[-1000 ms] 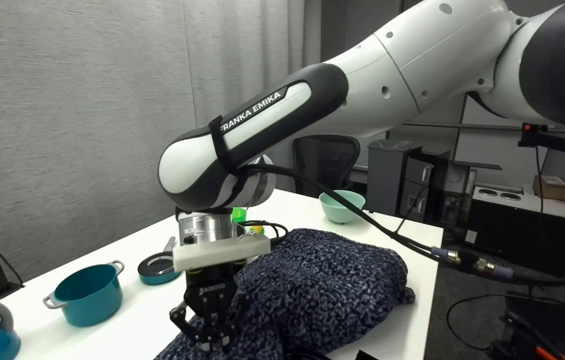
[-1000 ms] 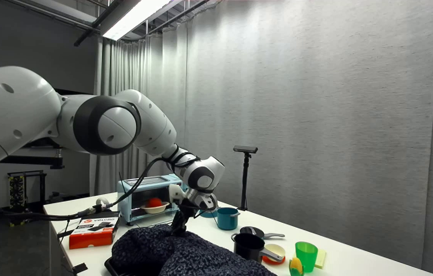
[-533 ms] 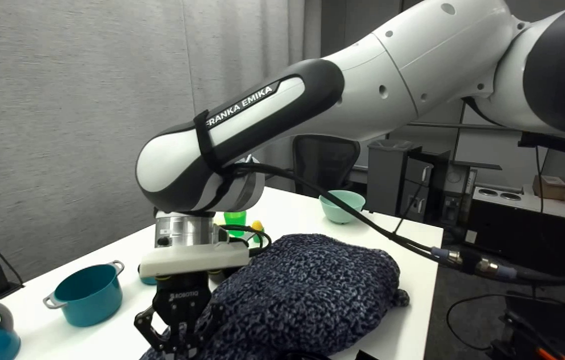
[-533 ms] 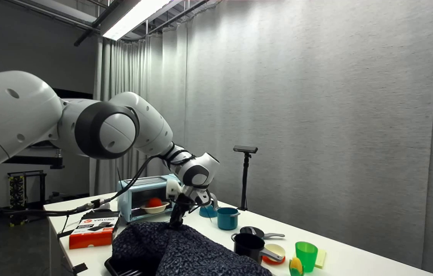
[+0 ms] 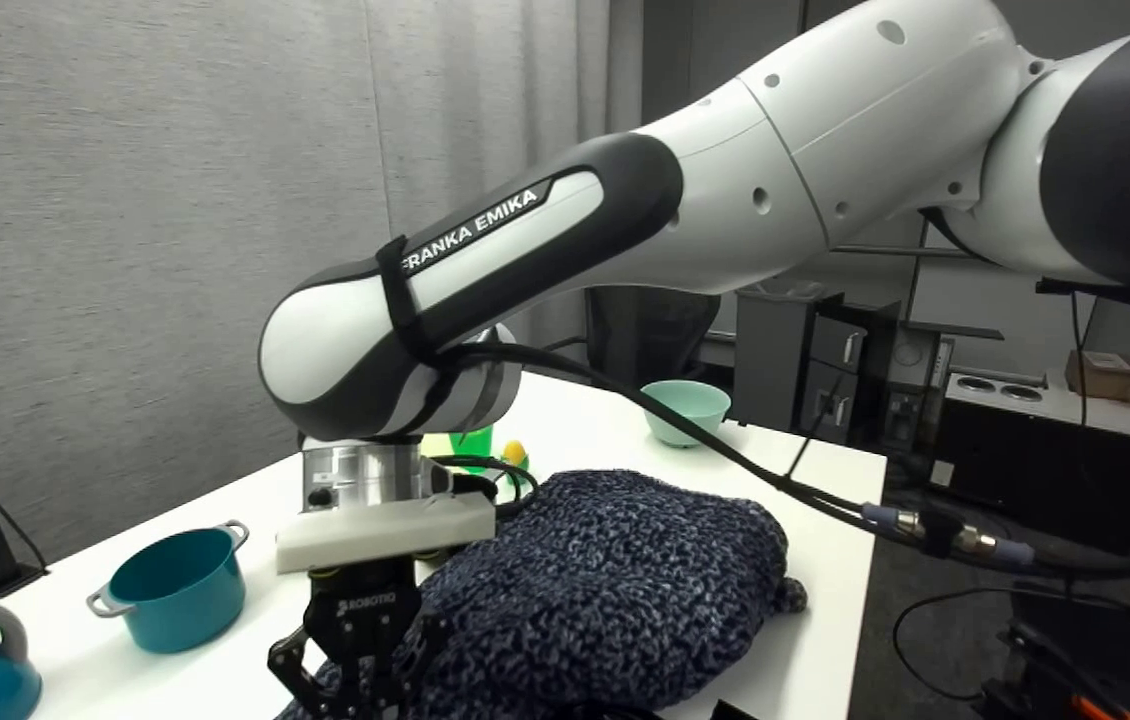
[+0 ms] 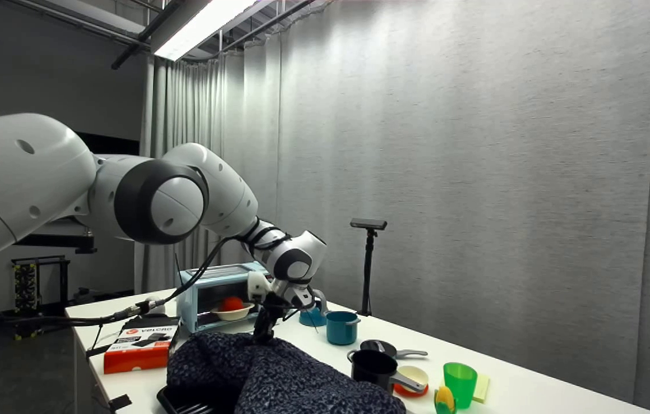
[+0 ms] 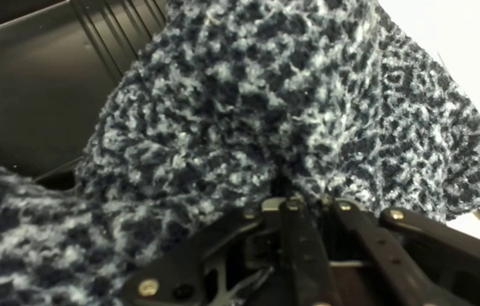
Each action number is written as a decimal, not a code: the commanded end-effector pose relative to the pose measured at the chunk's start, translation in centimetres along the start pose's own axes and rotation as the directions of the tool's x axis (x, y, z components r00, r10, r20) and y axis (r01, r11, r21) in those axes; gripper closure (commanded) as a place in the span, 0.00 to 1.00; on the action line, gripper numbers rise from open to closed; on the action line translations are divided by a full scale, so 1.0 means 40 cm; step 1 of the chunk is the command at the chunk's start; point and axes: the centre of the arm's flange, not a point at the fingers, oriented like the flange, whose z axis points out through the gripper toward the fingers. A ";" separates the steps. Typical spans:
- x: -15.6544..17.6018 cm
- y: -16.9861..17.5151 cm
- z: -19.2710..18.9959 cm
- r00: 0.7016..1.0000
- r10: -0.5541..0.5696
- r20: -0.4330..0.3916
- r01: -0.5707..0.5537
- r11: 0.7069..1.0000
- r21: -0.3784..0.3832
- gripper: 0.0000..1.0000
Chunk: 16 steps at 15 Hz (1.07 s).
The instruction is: Unfold the blanket once
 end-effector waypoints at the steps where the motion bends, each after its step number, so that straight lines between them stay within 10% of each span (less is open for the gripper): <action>1: 0.035 0.021 -0.045 0.999 -0.048 -0.016 0.047 0.998 -0.033 0.60; 9: 0.039 0.115 -0.158 0.983 -0.183 0.030 0.186 0.973 -0.134 0.01; 16: 0.021 0.188 -0.292 0.932 -0.361 0.023 0.355 0.901 -0.251 0.00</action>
